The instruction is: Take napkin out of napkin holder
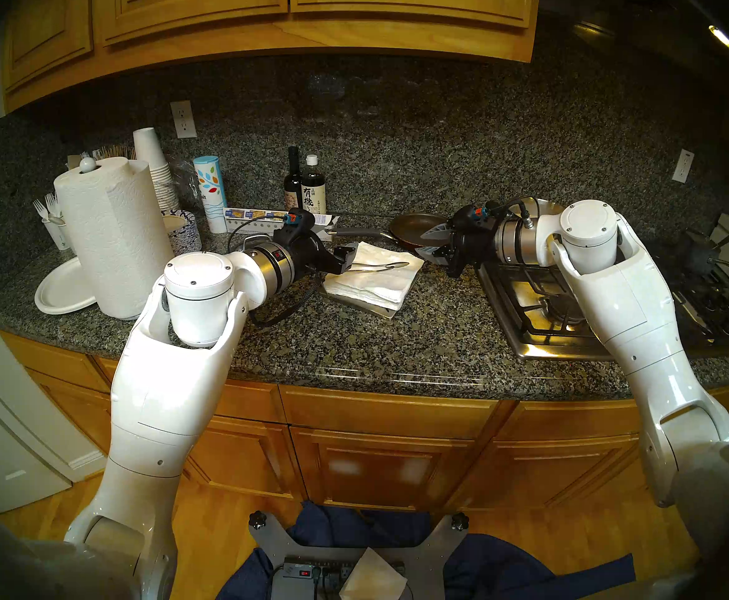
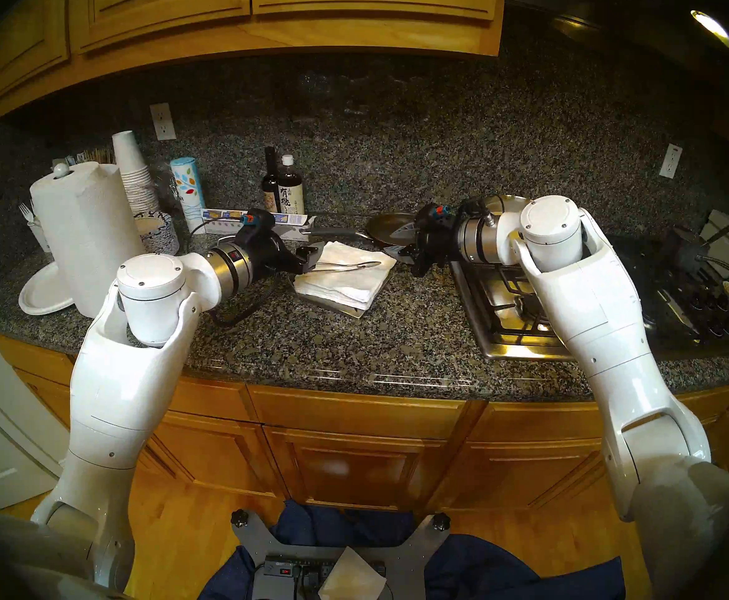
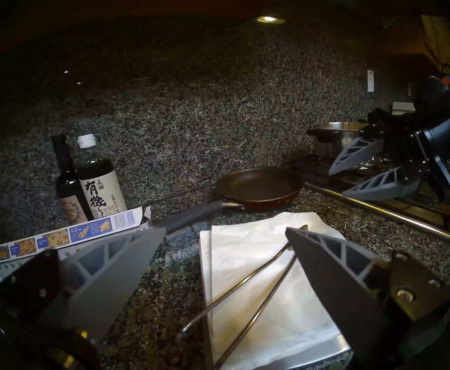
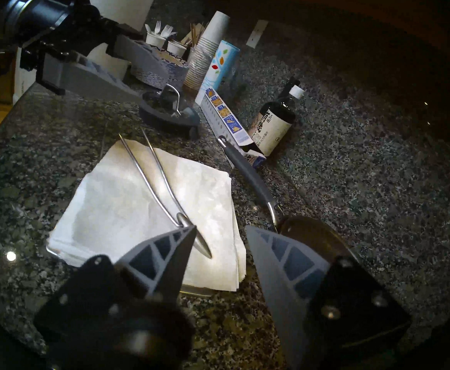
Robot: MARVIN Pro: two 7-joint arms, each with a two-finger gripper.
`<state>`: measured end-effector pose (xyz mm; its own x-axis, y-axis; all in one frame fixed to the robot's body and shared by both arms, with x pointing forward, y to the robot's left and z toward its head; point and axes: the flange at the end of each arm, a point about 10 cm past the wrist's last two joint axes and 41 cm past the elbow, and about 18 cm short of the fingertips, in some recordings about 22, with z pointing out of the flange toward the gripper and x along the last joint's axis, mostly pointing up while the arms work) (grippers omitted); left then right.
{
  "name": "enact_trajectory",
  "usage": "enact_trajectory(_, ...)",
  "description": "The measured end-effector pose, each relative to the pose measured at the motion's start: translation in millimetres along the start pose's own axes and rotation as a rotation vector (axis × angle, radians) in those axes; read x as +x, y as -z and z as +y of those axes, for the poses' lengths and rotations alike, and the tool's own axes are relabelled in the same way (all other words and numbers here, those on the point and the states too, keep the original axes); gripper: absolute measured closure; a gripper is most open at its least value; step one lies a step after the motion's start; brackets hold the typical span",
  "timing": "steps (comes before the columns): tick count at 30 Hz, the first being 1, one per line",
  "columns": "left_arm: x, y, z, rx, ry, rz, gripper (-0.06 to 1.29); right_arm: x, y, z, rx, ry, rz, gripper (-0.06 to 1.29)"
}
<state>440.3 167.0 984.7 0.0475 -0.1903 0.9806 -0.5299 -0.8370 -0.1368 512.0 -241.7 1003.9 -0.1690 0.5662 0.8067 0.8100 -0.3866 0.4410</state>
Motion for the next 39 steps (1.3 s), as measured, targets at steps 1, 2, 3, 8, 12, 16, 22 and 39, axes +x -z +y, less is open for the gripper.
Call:
enact_trajectory(1,0.1,0.0,-0.1,-0.001,0.000,0.000,0.01,-0.5,-2.4,0.7,0.009,0.000,-0.001,0.62)
enact_trajectory(2,0.1,-0.1,-0.1,-0.001,0.000,0.001,0.01,-0.9,-3.4,1.0,0.013,0.000,-0.002,0.64)
enact_trajectory(3,0.1,-0.1,-0.1,-0.002,0.000,0.001,0.02,-1.3,-4.4,1.3,0.016,0.000,-0.003,0.65)
enact_trajectory(8,0.2,-0.9,0.5,-0.010,0.002,0.001,0.01,-5.8,-14.6,3.5,0.046,0.004,-0.021,0.66)
enact_trajectory(12,-0.1,-3.3,3.2,-0.024,0.001,-0.002,0.02,-9.7,-22.5,4.6,0.067,0.004,-0.035,0.66)
enact_trajectory(16,-0.4,-8.1,8.1,-0.046,-0.004,-0.008,0.02,-13.2,-30.4,5.7,0.087,0.001,-0.044,0.66)
enact_trajectory(22,-0.8,-12.6,10.5,-0.067,-0.012,-0.020,0.02,-14.6,-36.9,10.6,0.110,-0.001,-0.046,0.68)
enact_trajectory(39,-5.9,-9.9,-4.3,-0.057,-0.049,-0.074,0.02,-19.9,-48.5,23.2,0.172,-0.028,-0.055,0.78)
